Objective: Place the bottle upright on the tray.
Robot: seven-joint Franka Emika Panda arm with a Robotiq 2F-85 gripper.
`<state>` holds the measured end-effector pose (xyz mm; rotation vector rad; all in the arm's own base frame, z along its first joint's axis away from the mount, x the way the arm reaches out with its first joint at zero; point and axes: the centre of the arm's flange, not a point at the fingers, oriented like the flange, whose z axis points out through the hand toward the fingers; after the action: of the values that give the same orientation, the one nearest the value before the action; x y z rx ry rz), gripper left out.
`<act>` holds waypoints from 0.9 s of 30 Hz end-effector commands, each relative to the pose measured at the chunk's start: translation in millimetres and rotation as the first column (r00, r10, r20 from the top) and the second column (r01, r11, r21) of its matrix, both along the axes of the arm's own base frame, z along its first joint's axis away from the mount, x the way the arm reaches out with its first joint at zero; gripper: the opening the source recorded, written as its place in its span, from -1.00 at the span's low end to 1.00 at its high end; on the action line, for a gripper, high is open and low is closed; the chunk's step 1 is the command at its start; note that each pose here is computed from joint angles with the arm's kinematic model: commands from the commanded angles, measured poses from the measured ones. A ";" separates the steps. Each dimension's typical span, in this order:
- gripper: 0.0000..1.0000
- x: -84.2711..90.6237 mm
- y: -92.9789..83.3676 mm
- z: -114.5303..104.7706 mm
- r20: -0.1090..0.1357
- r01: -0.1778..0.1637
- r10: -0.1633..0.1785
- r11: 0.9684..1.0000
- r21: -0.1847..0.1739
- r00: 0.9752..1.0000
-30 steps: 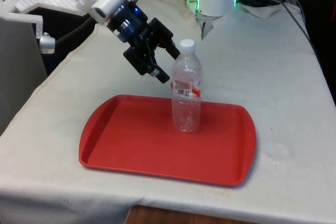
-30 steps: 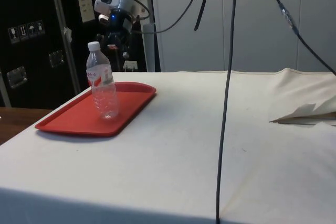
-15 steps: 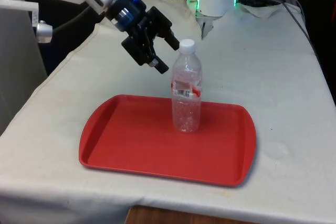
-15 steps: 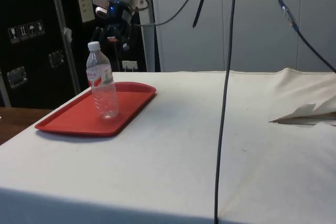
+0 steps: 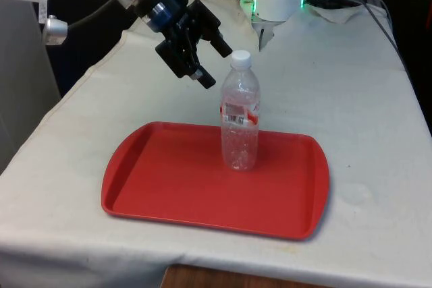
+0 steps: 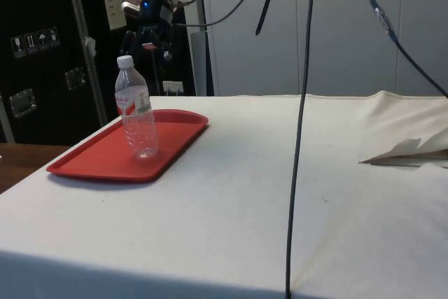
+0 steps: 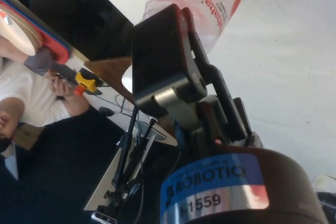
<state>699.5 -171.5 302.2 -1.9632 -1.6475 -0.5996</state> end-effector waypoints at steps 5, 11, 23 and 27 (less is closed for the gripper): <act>1.00 1.1 3.2 9.2 -0.026 -0.003 0.002 0.999 -0.033 1.000; 1.00 3.0 6.3 18.1 -0.038 -0.004 0.002 0.999 -0.049 0.999; 1.00 8.4 7.1 40.4 -0.045 -0.003 0.000 0.997 -0.083 0.999; 1.00 10.0 8.2 46.8 -0.042 -0.009 0.005 0.995 -0.095 0.999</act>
<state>709.2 -164.5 345.0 -2.0162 -1.6764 -0.5024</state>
